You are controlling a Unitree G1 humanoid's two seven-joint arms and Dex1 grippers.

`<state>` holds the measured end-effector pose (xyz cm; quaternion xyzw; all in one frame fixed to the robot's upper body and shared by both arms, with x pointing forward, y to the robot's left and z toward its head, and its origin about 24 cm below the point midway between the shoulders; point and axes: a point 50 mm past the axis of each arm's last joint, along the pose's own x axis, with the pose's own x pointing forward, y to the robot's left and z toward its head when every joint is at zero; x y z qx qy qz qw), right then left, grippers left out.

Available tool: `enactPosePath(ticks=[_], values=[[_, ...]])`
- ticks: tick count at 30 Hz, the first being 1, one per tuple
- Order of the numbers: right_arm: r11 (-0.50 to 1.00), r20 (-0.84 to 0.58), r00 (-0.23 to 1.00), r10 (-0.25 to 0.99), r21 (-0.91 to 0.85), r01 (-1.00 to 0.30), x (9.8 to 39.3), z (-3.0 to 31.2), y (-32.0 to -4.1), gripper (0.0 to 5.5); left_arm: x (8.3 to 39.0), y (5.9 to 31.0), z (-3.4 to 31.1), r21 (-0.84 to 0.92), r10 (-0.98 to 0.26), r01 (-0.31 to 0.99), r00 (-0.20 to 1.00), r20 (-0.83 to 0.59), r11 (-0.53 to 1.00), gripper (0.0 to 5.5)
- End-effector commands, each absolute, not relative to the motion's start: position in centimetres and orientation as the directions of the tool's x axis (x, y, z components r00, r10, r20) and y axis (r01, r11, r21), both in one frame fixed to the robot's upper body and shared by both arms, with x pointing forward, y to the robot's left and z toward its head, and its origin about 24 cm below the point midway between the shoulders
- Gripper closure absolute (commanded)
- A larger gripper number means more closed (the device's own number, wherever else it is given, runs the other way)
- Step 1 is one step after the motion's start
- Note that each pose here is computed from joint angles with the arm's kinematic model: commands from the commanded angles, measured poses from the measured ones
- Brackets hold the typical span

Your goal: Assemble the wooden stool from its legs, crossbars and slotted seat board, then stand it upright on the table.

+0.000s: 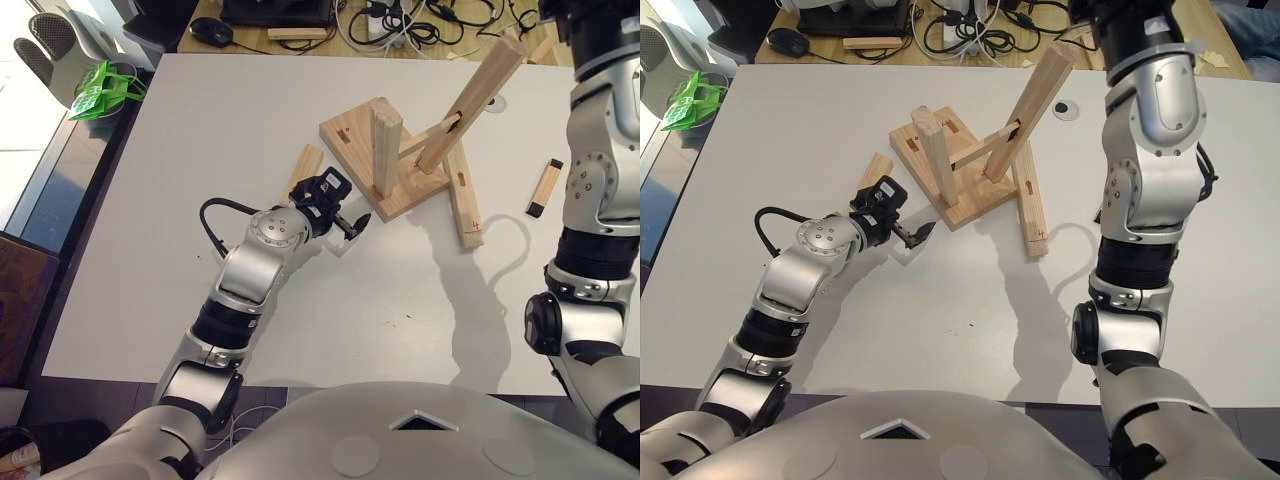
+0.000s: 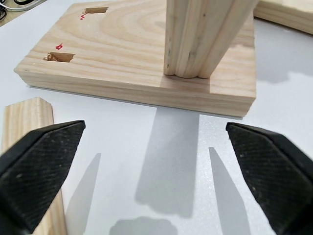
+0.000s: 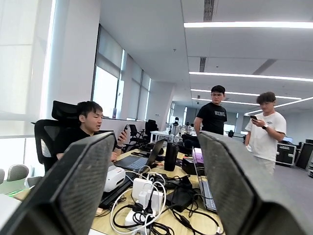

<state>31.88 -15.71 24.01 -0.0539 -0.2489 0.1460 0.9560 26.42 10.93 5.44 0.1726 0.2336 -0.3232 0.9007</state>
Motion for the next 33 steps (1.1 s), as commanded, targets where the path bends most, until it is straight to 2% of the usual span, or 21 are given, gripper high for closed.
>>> enactPosePath(ticks=[1, 4, 6, 9, 10, 12, 16, 18, 21, 24, 26, 27, 29, 30, 33], values=[[0.918, 0.474, 0.788, 0.393, -0.164, -0.360, 31.4, 24.9, -13.4, 3.11, 26.5, 11.1, 5.4, 0.172, -0.491, 0.656, 0.690, -0.531, 0.735, 0.10], [0.874, 0.349, 0.802, 0.484, -0.140, -0.466, 31.4, 22.5, -11.7, 3.61, 26.5, 11.2, 5.4, 0.174, -0.490, 0.657, 0.689, -0.534, 0.734, 0.10], [0.834, 0.032, 0.837, 0.547, -0.109, -0.541, 31.7, 17.0, -11.0, 3.95, 26.4, 11.3, 5.5, 0.176, -0.489, 0.658, 0.688, -0.536, 0.733, 0.10], [0.800, -0.351, 0.754, 0.555, -0.023, -0.599, 30.3, 9.7, -11.1, 4.49, 26.4, 11.2, 5.5, 0.176, -0.489, 0.657, 0.689, -0.534, 0.733, 0.10], [0.804, -0.439, 0.719, 0.539, 0.014, -0.594, 29.8, 7.8, -11.3, 4.69, 26.4, 11.1, 5.5, 0.175, -0.491, 0.658, 0.689, -0.533, 0.733, 0.10], [0.836, -0.522, 0.693, 0.498, 0.076, -0.543, 29.6, 6.0, -11.6, 4.97, 26.4, 11.0, 5.5, 0.173, -0.493, 0.658, 0.689, -0.531, 0.733, 0.10], [0.853, -0.407, 0.762, 0.504, 0.099, -0.512, 30.8, 7.8, -11.0, 5.47, 26.4, 11.1, 5.4, 0.175, -0.491, 0.657, 0.690, -0.532, 0.734, 0.10], [0.856, -0.274, 0.814, 0.512, 0.085, -0.509, 31.4, 9.5, -10.8, 5.47, 26.6, 11.1, 5.5, 0.180, -0.489, 0.655, 0.693, -0.530, 0.734, 0.10], [0.898, 0.045, 0.898, 0.438, 0.031, -0.440, 32.2, 14.1, -11.5, 5.47, 26.6, 11.3, 5.4, 0.185, -0.487, 0.655, 0.694, -0.530, 0.733, 0.10], [0.900, 0.357, 0.840, 0.409, -0.009, -0.435, 31.5, 20.4, -11.1, 5.47, 26.9, 11.5, 5.8, 0.183, -0.503, 0.637, 0.726, -0.468, 0.749, 0.10], [0.864, 0.440, 0.771, 0.460, -0.020, -0.504, 30.9, 23.2, -9.8, 5.47, 27.6, 11.5, 6.7, 0.152, -0.518, 0.587, 0.788, -0.333, 0.795, 0.10], [0.816, 0.448, 0.724, 0.524, -0.022, -0.577, 30.5, 24.4, -8.5, 5.47, 28.1, 11.8, 7.4, 0.093, -0.493, 0.524, 0.838, -0.233, 0.847, 0.10], [0.700, 0.420, 0.632, 0.651, -0.010, -0.714, 30.0, 25.9, -5.6, 5.47, 29.4, 13.8, 8.9, -0.067, -0.319, 0.316, 0.947, -0.037, 0.946, 0.10], [0.632, 0.401, 0.582, 0.707, 0.010, -0.775, 29.7, 26.3, -4.0, 5.47, 29.9, 15.5, 9.6, -0.150, -0.172, 0.176, 0.984, 0.037, 0.973, 0.10], [0.494, 0.333, 0.489, 0.806, 0.077, -0.866, 29.3, 26.6, -0.1, 5.47, 30.5, 20.5, 9.4, -0.314, 0.194, -0.166, 0.979, 0.062, 0.935, 0.10]])
